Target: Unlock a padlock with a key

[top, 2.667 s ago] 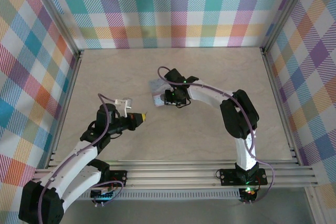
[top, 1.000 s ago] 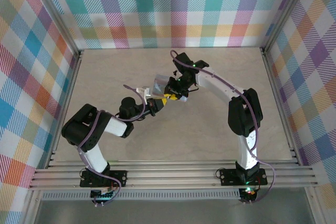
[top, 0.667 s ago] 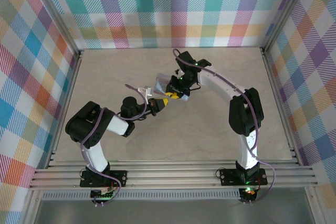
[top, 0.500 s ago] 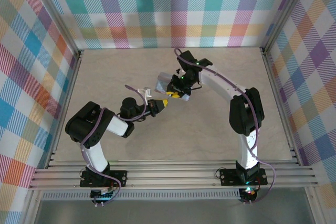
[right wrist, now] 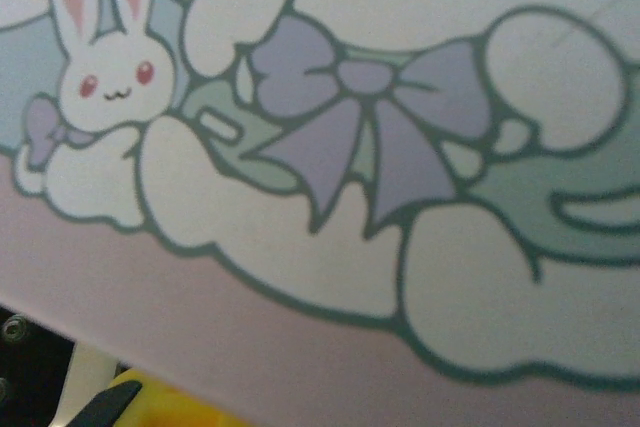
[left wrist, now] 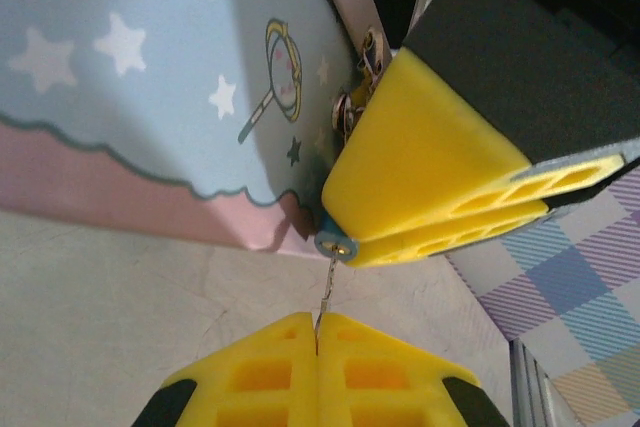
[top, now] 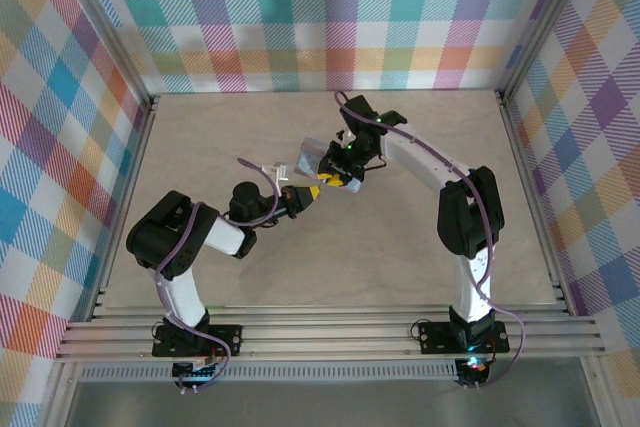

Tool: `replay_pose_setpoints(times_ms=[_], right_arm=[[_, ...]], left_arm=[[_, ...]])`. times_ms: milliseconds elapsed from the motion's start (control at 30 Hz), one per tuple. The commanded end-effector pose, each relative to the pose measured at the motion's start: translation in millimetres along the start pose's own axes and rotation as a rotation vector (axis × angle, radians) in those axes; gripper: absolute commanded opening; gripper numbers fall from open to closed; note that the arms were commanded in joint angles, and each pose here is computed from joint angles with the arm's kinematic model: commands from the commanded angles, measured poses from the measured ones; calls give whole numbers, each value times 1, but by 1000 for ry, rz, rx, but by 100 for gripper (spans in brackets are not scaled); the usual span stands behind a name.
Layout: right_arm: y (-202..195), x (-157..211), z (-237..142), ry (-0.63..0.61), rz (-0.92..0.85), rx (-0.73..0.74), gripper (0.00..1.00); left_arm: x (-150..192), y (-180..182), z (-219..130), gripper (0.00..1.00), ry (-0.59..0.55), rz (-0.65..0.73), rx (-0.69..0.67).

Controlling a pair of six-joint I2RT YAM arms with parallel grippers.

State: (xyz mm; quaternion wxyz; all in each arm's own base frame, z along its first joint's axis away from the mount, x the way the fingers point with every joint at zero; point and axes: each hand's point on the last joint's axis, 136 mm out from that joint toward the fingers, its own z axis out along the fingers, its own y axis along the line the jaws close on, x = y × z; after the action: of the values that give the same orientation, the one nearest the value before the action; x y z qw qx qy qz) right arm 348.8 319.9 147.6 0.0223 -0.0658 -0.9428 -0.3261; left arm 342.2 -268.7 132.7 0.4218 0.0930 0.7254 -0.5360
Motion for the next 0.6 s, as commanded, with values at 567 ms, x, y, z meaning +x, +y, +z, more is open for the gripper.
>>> replay_pose_setpoints(times_ms=[567], right_arm=[[3, 4, -4, 39, -37, -48, 0]], left_arm=[[-18, -2, 5, 0, -50, 28, 31]])
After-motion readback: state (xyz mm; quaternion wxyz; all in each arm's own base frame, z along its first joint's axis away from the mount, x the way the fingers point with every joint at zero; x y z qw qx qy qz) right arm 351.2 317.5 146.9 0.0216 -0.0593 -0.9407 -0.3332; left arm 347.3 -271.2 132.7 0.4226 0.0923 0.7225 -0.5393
